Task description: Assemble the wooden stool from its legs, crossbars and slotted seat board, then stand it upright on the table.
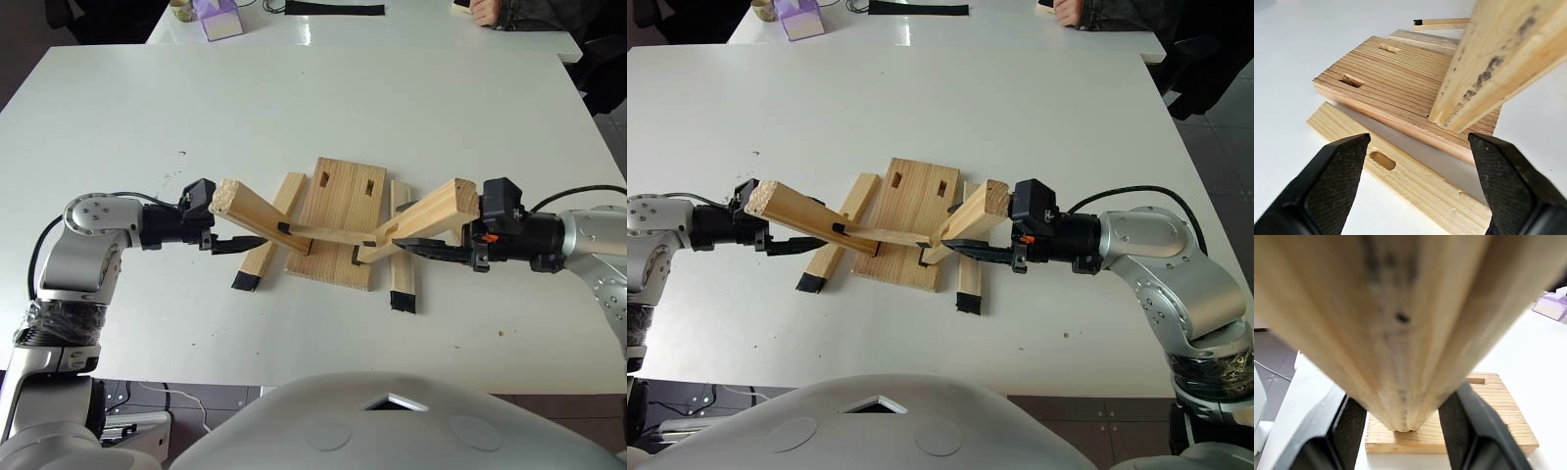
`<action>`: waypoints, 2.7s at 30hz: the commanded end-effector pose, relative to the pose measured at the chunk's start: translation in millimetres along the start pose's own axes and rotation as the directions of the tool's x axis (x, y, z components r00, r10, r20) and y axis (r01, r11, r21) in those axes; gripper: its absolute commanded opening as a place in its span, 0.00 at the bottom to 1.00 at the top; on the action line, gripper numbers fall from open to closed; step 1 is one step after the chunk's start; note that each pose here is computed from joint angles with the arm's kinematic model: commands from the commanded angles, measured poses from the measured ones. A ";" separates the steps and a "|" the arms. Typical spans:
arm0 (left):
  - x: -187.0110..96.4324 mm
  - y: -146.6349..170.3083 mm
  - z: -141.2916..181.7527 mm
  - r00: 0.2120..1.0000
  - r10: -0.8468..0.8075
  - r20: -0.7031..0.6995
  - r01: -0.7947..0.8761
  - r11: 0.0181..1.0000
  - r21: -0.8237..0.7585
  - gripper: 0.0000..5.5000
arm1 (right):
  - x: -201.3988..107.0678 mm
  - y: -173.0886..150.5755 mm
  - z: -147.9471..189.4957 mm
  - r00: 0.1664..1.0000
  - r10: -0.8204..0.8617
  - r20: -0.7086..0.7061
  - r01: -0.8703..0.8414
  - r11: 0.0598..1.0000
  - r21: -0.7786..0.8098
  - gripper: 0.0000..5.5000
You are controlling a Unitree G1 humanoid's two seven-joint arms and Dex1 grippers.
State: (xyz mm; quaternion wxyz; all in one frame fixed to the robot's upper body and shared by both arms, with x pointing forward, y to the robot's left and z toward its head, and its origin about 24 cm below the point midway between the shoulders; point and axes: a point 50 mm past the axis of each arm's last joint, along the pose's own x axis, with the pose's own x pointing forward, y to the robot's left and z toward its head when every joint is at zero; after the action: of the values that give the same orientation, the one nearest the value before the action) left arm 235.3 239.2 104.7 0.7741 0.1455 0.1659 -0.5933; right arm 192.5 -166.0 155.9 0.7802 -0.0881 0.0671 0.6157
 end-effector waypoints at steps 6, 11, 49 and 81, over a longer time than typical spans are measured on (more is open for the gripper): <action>-0.3 -3.0 3.3 1.000 -0.003 -0.001 0.003 1.000 0.007 0.68 | -8.8 8.7 -24.8 0.992 0.012 -0.126 -0.011 1.000 0.006 0.37; 3.2 -3.5 4.2 1.000 0.016 0.012 -0.016 1.000 -0.003 0.68 | -20.3 2.1 -30.6 0.980 0.028 -0.197 -0.031 0.999 -0.011 0.37; 47.3 -29.1 31.5 0.987 -0.120 0.106 0.113 0.991 0.076 0.68 | 26.0 -36.6 -34.8 0.931 0.236 -0.280 -0.257 0.965 -0.042 0.37; 14.8 7.9 33.8 0.985 -0.069 0.160 0.075 0.997 -0.031 0.68 | 28.4 -29.4 -54.3 0.869 0.280 -0.408 -0.307 0.952 0.000 0.37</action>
State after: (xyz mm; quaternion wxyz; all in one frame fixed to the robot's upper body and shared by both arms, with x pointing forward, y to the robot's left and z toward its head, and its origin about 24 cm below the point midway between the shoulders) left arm 237.4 203.5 112.4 0.7443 0.0845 0.1462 -0.6461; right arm 242.8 -150.2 151.3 0.6693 -0.2061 0.0858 0.7087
